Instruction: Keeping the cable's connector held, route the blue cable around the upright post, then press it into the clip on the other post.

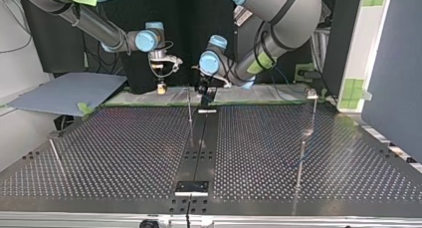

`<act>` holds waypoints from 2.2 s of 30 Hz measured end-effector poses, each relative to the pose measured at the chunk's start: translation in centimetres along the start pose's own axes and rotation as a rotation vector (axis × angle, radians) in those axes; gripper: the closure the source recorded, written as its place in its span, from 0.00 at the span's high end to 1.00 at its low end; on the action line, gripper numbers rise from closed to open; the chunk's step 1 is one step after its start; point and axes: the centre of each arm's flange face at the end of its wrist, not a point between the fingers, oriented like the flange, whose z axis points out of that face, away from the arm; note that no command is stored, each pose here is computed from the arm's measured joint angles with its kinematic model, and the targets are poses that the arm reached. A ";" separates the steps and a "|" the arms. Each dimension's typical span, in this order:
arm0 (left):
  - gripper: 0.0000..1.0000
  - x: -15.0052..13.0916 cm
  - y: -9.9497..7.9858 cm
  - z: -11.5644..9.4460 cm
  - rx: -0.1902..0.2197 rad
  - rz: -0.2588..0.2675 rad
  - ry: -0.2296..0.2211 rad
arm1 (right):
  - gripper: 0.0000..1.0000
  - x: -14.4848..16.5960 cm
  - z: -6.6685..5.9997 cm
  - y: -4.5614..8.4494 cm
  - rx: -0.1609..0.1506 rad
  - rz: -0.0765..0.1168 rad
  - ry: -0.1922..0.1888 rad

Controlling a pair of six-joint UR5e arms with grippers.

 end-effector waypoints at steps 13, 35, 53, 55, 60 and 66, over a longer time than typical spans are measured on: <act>0.00 1.0 0.9 0.7 -0.002 0.011 -0.006 | 0.00 0.2 0.7 1.3 -0.020 0.002 0.004; 0.00 -3.6 2.9 4.0 -0.107 -0.020 -0.026 | 0.00 1.2 3.1 4.4 -0.047 0.014 0.004; 0.00 -2.8 4.3 3.3 -0.128 0.033 0.089 | 0.00 1.8 4.6 7.8 -0.086 0.033 0.006; 0.00 -2.7 4.6 3.2 -0.131 0.034 0.097 | 0.00 1.9 4.7 8.0 -0.089 0.034 0.005; 0.00 -2.5 5.2 3.1 -0.143 0.042 0.120 | 0.00 1.9 4.9 8.6 -0.098 0.032 0.003; 0.00 -2.5 5.8 3.2 -0.146 0.050 0.131 | 0.00 1.9 5.0 9.0 -0.103 0.030 0.007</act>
